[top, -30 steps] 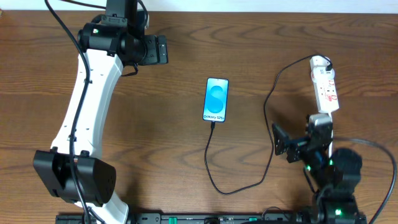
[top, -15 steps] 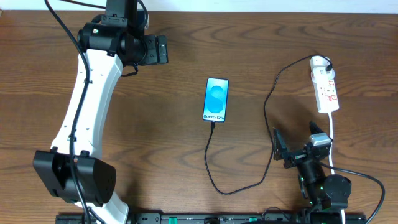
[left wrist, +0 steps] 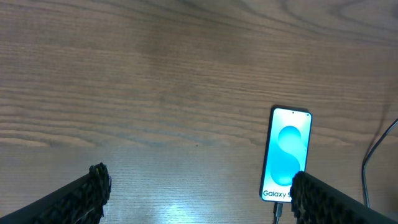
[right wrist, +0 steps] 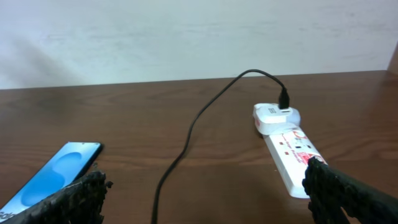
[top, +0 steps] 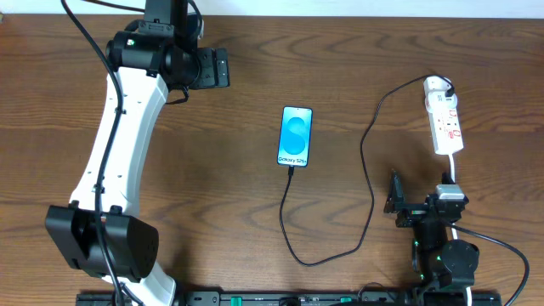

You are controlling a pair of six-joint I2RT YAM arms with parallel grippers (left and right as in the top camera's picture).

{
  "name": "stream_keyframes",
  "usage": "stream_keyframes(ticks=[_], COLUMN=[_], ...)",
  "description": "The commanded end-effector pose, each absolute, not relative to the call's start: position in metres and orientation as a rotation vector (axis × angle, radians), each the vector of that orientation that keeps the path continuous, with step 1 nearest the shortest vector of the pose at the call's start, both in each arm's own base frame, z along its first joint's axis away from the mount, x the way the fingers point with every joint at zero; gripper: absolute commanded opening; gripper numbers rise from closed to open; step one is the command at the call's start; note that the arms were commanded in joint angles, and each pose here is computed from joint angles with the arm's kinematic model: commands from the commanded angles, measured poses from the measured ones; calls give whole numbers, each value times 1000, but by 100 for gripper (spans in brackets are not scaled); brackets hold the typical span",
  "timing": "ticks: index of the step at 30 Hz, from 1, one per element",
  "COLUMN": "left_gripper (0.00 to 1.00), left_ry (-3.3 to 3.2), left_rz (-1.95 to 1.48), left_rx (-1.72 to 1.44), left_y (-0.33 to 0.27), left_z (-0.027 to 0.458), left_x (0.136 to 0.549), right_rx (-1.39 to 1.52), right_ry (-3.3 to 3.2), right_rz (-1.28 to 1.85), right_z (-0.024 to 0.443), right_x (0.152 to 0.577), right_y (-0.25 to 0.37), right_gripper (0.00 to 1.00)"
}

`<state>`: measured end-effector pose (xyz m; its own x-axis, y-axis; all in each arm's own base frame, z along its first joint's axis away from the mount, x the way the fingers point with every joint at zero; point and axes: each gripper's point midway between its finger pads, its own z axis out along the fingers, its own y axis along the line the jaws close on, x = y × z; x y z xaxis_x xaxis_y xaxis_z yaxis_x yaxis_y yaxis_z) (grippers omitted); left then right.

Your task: Plug charger to phone and switch on socket

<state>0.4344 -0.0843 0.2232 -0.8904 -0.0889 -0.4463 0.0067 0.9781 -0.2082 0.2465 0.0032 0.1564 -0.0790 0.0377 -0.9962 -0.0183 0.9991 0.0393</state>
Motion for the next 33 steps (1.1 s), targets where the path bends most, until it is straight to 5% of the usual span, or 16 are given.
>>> stream_keyframes(ticks=[1, 33], left_gripper=[94, 94], left_ry=[2660, 2660], left_rz=[-260, -260], left_rx=[-54, -54], left_y=[-81, -81], left_z=[221, 221], left_x=[436, 436], right_rx=[12, -19], right_ry=[1650, 1647], right_rz=[15, 6], right_z=[156, 156], right_x=[246, 246], right_y=[0, 3], right_gripper=[99, 99])
